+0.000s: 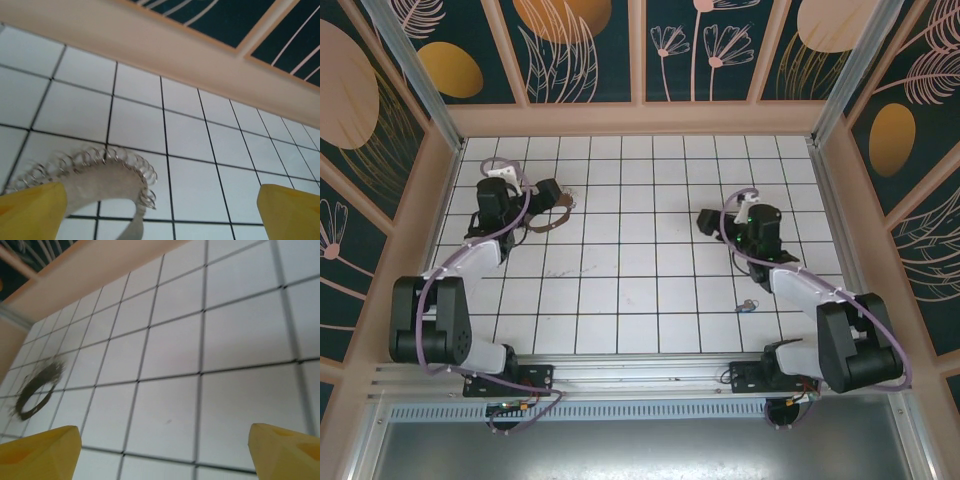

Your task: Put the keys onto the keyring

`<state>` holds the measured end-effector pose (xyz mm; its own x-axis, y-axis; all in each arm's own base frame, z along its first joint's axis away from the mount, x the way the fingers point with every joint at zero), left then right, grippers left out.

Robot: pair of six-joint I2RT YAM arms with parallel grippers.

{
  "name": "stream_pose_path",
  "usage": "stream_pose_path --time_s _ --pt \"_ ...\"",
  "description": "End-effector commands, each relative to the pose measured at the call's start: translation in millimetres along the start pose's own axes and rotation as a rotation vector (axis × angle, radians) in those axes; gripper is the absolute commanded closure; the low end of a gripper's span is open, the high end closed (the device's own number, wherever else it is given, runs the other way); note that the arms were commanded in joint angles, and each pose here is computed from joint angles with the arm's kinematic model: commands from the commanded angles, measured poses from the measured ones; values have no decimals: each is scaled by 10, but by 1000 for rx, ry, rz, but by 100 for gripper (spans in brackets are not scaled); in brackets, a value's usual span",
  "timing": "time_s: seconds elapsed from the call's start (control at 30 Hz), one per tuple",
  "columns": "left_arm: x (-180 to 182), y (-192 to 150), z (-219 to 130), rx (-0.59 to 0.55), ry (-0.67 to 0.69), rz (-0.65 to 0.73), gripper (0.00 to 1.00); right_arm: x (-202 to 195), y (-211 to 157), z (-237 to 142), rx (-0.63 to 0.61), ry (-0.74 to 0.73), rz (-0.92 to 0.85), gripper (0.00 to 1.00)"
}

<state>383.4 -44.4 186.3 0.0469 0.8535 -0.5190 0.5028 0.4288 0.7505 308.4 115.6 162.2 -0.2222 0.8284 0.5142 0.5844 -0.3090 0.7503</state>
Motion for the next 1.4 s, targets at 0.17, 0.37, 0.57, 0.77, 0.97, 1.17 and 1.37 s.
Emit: stream_pose_path --time_s 0.17,0.37,0.57,0.77,0.97,1.17,1.37 --pt "94 -390 436 258 127 17 3 328 -345 113 111 6 68 10" --pt "279 -486 655 340 252 30 3 362 -465 124 141 23 73 11" --pt "357 -559 823 421 301 29 4 366 -402 68 115 4 64 11" --pt "390 -660 866 453 307 25 4 390 -354 49 109 0 38 10" --pt "411 -762 860 472 313 23 3 408 -305 30 88 4 33 10" --pt "423 -842 811 481 319 25 3 400 -276 1 73 -3 27 10" --pt "427 -940 733 500 322 22 3 408 -221 -52 51 -4 25 10"
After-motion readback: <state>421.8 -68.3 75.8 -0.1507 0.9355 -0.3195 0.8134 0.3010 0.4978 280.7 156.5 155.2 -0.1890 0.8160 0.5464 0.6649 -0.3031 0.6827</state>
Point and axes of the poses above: each hand's point on the last joint's axis, 136 mm out from that joint toward the fingers, its own z axis out along the fingers, its own x axis along the line the jaws close on, y = z × x, the point moved 6 cm from there along -z, back along the fingers, and after that the axes turned 2 degrees about -z, right-handed, at the moved point
